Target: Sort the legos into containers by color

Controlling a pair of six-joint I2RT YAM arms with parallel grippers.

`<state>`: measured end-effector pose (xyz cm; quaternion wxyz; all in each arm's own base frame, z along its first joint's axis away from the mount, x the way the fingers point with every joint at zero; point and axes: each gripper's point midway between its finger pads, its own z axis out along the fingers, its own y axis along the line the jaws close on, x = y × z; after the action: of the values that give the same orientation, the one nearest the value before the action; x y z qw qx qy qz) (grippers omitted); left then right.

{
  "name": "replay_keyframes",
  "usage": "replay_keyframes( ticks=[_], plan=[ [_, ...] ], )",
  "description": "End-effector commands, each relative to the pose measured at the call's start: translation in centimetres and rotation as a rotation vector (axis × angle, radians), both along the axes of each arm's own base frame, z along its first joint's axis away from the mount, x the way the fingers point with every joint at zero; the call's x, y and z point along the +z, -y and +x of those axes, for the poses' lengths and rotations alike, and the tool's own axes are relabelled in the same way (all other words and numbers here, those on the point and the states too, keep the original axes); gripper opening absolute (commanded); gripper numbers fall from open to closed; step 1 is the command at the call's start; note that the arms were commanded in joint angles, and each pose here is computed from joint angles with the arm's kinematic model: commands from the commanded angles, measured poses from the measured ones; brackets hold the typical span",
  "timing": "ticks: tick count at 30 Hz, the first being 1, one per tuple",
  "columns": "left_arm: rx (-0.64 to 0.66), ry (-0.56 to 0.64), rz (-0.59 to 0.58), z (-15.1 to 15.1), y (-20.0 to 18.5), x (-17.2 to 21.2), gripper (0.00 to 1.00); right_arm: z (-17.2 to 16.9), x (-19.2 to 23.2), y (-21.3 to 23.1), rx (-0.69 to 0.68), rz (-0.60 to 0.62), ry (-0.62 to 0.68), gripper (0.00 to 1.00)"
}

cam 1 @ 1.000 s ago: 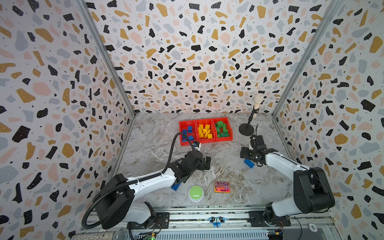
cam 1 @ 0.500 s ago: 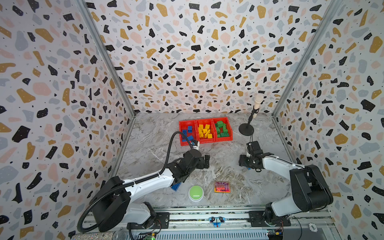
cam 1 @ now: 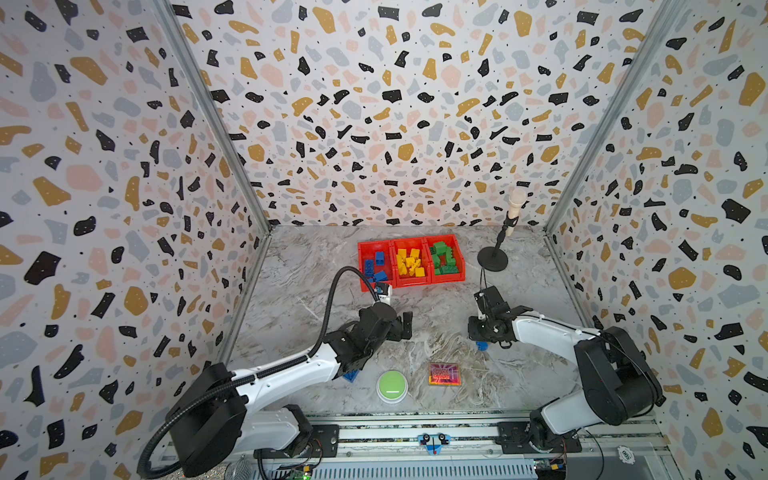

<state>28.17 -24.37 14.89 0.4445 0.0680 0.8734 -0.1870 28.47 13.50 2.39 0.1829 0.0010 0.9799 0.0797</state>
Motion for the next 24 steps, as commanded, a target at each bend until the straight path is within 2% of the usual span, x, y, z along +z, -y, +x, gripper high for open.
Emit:
replay_keyframes(
  ticks=[1,9,14,19,24],
  plan=[
    [0.035,0.031,0.006,-0.1,-1.1,0.7,1.0,0.5,1.8,-1.1,0.014,0.003,0.01,0.33],
    [0.076,0.05,0.009,-0.6,-2.8,1.5,1.0,2.4,4.5,-2.6,0.049,0.032,0.076,0.33],
    [0.098,0.057,0.0,-1.0,-3.6,1.7,1.0,1.7,4.7,-2.0,0.057,-0.026,0.06,0.52],
    [0.106,0.063,0.009,-0.9,-3.8,1.6,1.0,-0.6,4.0,-1.9,0.087,-0.022,0.022,0.64],
    [0.091,0.062,0.013,-0.6,-3.2,1.7,1.0,-2.4,3.0,-2.6,0.113,-0.013,-0.012,0.67]
  ],
)
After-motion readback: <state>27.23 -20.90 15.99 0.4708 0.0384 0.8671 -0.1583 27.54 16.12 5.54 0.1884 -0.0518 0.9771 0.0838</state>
